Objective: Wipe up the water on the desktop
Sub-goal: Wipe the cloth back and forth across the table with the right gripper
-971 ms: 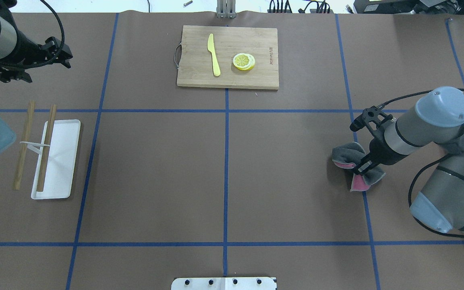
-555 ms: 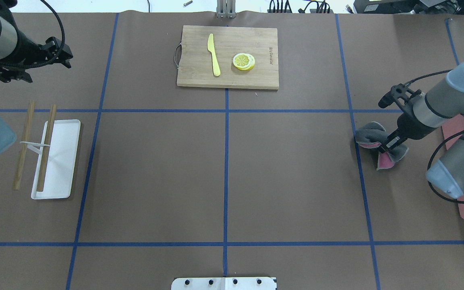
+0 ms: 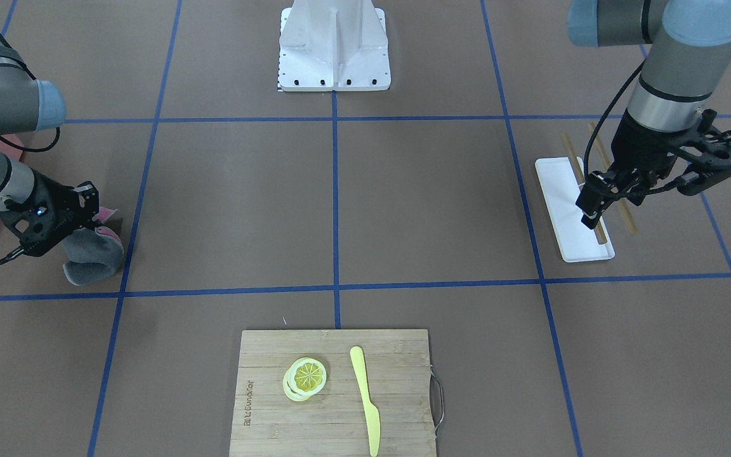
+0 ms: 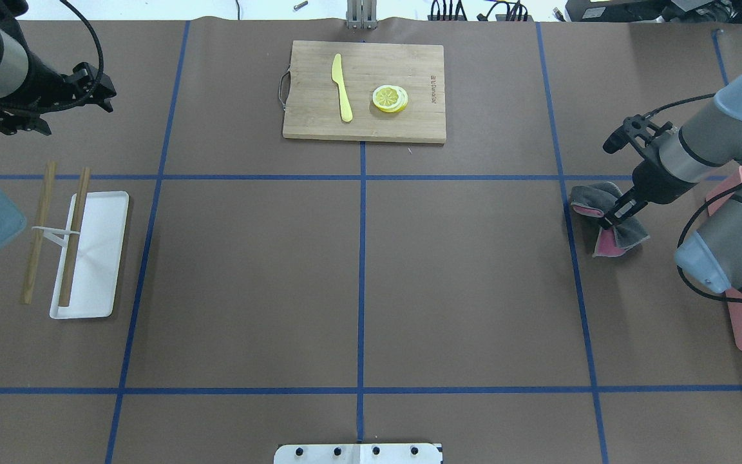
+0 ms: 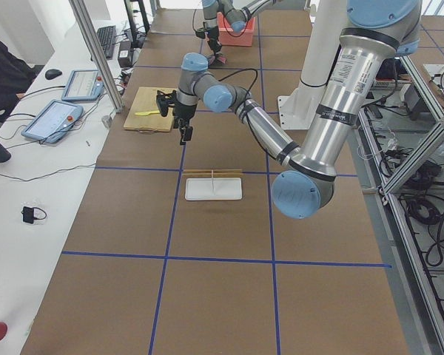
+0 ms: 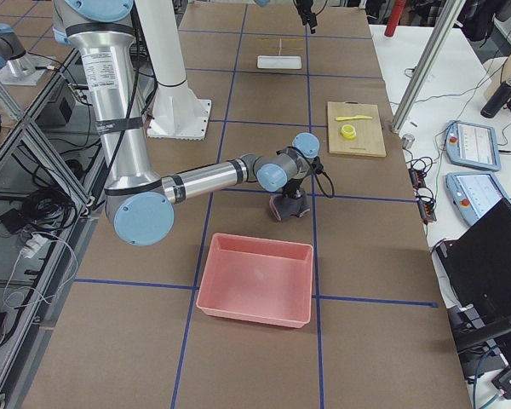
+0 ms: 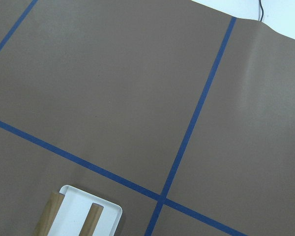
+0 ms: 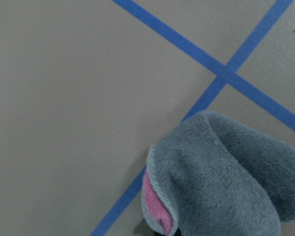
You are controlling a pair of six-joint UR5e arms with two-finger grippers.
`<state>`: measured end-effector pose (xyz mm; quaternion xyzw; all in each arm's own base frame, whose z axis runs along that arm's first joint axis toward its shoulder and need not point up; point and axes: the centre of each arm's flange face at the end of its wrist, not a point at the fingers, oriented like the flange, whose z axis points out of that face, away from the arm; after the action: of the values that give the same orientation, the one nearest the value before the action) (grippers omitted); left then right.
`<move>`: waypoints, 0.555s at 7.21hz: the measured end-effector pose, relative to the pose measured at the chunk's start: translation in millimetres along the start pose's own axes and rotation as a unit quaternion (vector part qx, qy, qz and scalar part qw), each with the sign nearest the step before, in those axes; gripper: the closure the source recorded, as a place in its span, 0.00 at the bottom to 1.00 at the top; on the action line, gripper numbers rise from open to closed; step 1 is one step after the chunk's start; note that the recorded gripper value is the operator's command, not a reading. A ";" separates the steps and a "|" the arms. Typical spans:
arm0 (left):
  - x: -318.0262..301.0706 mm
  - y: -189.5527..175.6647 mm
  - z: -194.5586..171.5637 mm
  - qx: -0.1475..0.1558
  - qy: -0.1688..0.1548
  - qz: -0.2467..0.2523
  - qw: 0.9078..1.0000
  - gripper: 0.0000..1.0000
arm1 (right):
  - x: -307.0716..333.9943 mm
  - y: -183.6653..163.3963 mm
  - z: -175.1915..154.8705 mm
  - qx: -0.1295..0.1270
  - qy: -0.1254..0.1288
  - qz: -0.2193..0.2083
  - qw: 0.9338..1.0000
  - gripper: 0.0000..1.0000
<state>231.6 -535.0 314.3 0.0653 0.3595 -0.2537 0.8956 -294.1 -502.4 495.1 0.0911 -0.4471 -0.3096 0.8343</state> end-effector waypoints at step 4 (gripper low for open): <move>-54.7 -0.5 5.9 -0.005 -0.026 0.025 0.999 0.02 | -89.4 -6.7 3.2 -0.001 -0.053 0.008 0.999 1.00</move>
<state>201.4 -514.9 355.7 0.0632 0.3359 -0.2310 0.9109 -336.1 -453.8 432.4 0.0696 -0.4913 -0.3079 0.8118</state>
